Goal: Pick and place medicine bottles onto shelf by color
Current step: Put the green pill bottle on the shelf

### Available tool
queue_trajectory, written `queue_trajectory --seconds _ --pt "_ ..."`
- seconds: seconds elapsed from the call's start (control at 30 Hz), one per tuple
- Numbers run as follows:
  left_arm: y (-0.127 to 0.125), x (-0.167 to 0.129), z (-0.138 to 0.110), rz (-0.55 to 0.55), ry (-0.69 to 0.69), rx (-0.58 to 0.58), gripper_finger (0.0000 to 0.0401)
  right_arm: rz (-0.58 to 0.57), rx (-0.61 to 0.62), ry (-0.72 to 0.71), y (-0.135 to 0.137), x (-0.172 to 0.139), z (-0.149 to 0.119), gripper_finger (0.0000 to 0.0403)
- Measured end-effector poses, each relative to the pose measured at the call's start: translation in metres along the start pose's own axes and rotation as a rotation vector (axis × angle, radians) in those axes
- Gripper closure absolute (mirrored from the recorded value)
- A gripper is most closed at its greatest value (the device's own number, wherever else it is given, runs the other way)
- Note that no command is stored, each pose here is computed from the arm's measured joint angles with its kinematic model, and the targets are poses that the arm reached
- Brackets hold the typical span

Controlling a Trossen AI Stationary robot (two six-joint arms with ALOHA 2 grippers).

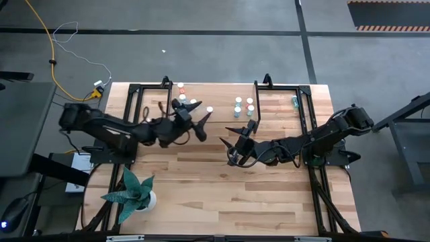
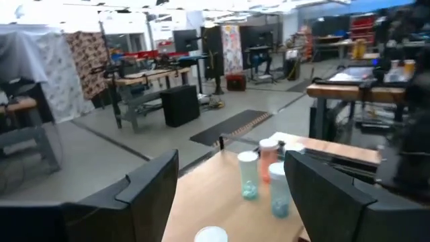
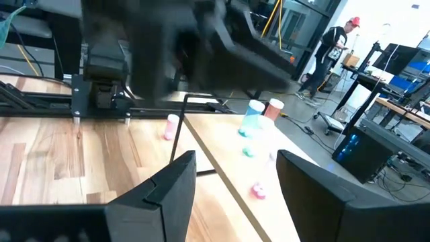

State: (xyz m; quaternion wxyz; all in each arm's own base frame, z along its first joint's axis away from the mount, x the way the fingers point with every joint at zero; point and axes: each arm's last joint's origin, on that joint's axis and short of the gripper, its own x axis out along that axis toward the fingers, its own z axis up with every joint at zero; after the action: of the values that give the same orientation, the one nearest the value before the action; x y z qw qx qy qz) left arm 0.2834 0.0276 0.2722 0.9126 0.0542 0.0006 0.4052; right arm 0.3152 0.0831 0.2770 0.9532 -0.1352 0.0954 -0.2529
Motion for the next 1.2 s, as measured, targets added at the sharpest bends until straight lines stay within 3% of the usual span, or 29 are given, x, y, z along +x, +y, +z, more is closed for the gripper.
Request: queue_trajectory --seconds 0.13,0.3,0.43,0.67,0.9,1.03,1.2 --pt "0.007 -0.027 0.020 -0.068 0.013 0.031 0.0139 0.000 0.000 0.000 0.000 0.000 0.000 0.0204" --pt "0.016 -0.060 0.030 -0.280 -0.012 -0.025 0.0141 -0.006 0.002 -0.002 0.000 0.000 0.000 0.0204" --pt "0.028 -0.083 0.015 -0.415 -0.044 -0.073 0.0144 -0.011 0.004 -0.002 0.000 0.000 0.000 0.0204" --pt "0.059 -0.110 -0.008 -0.477 -0.179 -0.193 0.0144 -0.023 0.047 0.000 -0.001 0.000 0.000 0.0204" --pt "0.071 -0.119 -0.020 -0.484 -0.190 -0.254 0.0144 -0.427 0.201 -0.014 -0.031 -0.012 0.026 0.0204" --pt "0.072 -0.120 -0.019 -0.511 -0.201 -0.270 0.0144 -0.629 0.199 0.016 -0.073 -0.017 0.050 0.0204" --pt "0.072 -0.121 -0.019 -0.525 -0.202 -0.267 0.0144 -0.862 0.223 0.076 -0.137 -0.019 0.054 0.0204"
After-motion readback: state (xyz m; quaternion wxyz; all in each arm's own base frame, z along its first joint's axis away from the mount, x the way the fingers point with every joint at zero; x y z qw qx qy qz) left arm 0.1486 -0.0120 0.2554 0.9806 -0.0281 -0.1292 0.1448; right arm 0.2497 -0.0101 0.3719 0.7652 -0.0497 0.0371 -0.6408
